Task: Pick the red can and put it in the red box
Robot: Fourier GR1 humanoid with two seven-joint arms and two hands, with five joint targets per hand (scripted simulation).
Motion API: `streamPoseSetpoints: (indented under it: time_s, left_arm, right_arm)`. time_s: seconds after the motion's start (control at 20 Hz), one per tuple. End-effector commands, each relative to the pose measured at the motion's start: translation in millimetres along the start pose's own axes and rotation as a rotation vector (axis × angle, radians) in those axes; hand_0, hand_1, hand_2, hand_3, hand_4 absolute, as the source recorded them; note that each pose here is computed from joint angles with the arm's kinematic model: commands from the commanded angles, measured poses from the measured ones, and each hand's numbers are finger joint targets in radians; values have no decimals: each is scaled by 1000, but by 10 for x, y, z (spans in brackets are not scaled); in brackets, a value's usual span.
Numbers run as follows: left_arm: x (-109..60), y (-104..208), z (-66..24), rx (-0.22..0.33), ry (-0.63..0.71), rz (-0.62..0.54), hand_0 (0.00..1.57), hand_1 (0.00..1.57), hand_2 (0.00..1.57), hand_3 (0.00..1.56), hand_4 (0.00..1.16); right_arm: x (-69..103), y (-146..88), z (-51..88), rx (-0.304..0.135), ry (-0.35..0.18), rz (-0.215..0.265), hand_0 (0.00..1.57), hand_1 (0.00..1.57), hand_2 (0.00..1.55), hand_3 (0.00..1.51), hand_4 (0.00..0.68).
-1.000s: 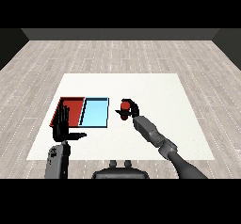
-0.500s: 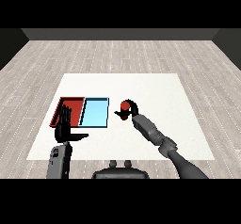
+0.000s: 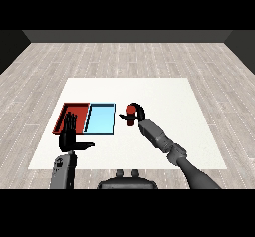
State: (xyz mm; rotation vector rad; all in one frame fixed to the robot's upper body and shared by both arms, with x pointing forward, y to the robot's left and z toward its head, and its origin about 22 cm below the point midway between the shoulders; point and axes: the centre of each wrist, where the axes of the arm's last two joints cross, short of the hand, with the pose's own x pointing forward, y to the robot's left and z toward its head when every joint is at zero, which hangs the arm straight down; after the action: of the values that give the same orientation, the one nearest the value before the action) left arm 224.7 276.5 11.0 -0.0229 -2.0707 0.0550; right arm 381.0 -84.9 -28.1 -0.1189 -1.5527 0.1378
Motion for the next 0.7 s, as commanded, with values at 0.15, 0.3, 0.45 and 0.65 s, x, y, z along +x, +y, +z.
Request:
streamPoseSetpoints:
  time_s: [0.15, 0.3, 0.45, 0.65]
  left_arm:
    - [-93, -170, -81, -38, 9, -4, 0, 0, 0, 0, 0]
    - [-8, -378, 69, -70, 20, -13, 0, 0, 0, 0, 0]
    - [135, -386, -65, -105, 30, -3, 0, 0, 0, 0, 0]
    - [136, -531, -56, -169, 113, 55, 0, 0, 0, 0, 0]
  right_arm:
    - [59, -169, -59, 36, -93, -21, 1507, 1507, 1451, 1388, 572]
    - [279, -76, -17, 38, -158, 7, 1512, 1512, 1454, 1376, 541]
    - [571, -171, -14, 22, -182, -11, 1527, 1527, 1455, 1375, 570]
    - [595, -433, 163, 26, -252, 4, 1538, 1538, 1464, 1394, 574]
